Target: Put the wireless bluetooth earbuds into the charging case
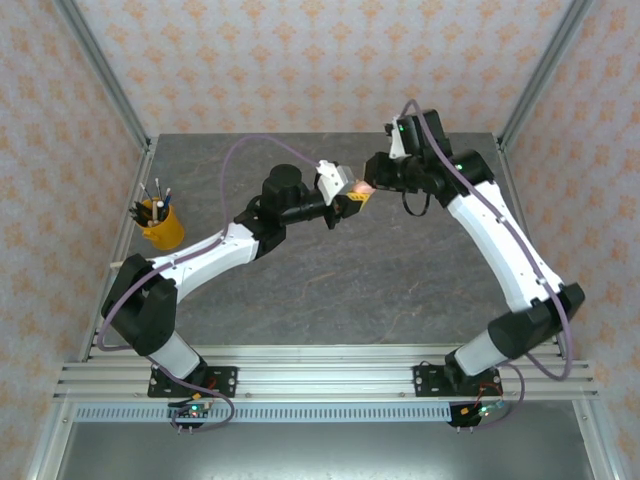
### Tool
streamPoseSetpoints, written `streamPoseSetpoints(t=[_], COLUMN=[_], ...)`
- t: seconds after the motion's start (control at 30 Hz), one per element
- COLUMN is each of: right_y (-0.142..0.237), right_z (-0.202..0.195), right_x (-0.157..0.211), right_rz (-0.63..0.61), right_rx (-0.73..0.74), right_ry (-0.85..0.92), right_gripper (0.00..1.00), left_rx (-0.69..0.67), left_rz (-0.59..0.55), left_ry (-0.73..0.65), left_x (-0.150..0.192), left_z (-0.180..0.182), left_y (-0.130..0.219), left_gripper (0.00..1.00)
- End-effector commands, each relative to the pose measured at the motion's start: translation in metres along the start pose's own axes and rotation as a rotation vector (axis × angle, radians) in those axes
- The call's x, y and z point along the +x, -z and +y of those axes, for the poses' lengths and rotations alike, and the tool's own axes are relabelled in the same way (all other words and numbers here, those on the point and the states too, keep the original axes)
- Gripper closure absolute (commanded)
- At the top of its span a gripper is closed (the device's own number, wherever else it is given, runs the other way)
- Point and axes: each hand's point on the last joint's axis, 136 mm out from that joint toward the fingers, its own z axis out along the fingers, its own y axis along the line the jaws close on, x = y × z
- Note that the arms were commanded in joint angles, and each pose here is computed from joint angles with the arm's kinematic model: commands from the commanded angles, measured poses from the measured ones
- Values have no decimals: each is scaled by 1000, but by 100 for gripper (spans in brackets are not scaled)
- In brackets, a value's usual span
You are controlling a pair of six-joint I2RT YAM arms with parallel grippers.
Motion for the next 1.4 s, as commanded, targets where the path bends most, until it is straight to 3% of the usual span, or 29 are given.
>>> streamPoseSetpoints(t=[0.0,0.2,0.5,0.67,0.93,1.07,1.17,1.2,1.27,1.37], right_y=[9,-12,-40,-48,-52,-49,-44,-43,-38,-28], right_z=[-40,-88,-118,-126,-134,-136,-136,-137,-136,-139], right_x=[0,24,70,84,94,95,93,92,89,83], right_rz=[-73,-71,-23,1,13,17,15,14,7,-15], right_rx=[160,253,304,325,350,360,365,366,366,382], right_ry=[-109,-279,-385,-410,-420,-413,-408,-407,-405,-399], right_gripper=[79,77,76,76,75,71,68,67,63,48], left_rx=[-44,-72,-156,-180,-255,-288,-308,-320,-350,-411], left_rz=[-5,141,589,721,886,935,952,955,960,950], left_ry=[61,396,931,1034,1070,1056,1054,1049,1033,1015], left_x=[-5,59,184,223,265,273,274,273,270,262], left_z=[12,11,-16,-30,-31,-27,-21,-18,-10,7], left_y=[-2,-9,-5,-1,7,10,15,18,26,46], left_gripper=[100,100,100,100,96,78,57,42,1,0])
